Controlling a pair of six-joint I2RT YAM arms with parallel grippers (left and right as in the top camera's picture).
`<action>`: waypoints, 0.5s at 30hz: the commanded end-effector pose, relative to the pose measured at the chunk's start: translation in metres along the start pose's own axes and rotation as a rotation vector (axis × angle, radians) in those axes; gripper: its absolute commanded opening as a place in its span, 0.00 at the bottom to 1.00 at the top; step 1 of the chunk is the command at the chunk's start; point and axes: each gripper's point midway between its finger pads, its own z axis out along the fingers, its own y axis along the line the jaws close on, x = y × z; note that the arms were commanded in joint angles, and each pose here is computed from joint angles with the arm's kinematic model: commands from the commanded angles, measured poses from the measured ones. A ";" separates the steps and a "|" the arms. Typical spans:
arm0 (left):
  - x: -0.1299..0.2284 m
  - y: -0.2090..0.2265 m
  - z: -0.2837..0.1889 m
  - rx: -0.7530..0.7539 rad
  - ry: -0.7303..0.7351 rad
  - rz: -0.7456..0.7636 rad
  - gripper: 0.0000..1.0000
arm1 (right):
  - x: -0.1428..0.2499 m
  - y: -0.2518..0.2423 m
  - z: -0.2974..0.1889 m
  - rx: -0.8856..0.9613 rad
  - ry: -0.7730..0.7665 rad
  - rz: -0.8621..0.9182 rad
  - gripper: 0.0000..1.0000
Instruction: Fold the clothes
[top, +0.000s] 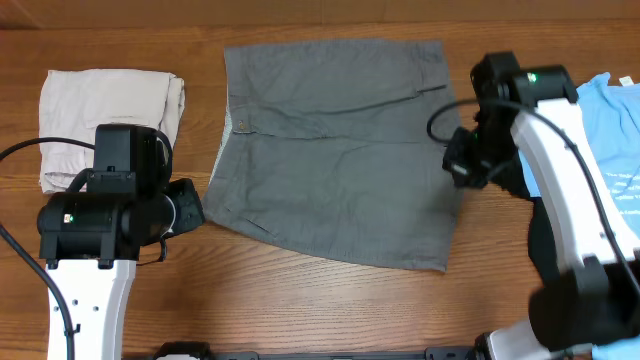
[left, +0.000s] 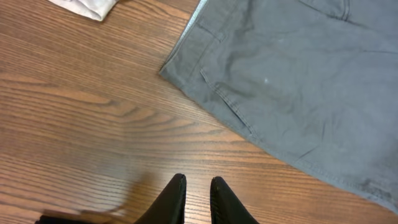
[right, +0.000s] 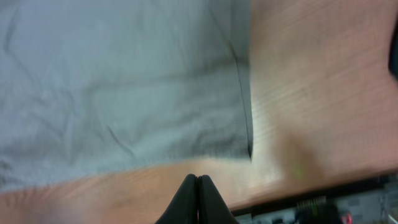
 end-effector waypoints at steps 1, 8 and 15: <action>-0.001 -0.001 0.006 -0.004 0.021 -0.005 0.18 | 0.025 -0.016 0.001 -0.008 -0.018 0.058 0.09; -0.008 -0.003 0.022 -0.016 0.055 -0.035 0.18 | 0.063 -0.039 0.065 -0.011 0.073 0.159 0.38; -0.005 -0.002 0.043 -0.039 0.123 -0.037 0.17 | 0.075 -0.038 0.117 -0.067 0.134 0.269 0.39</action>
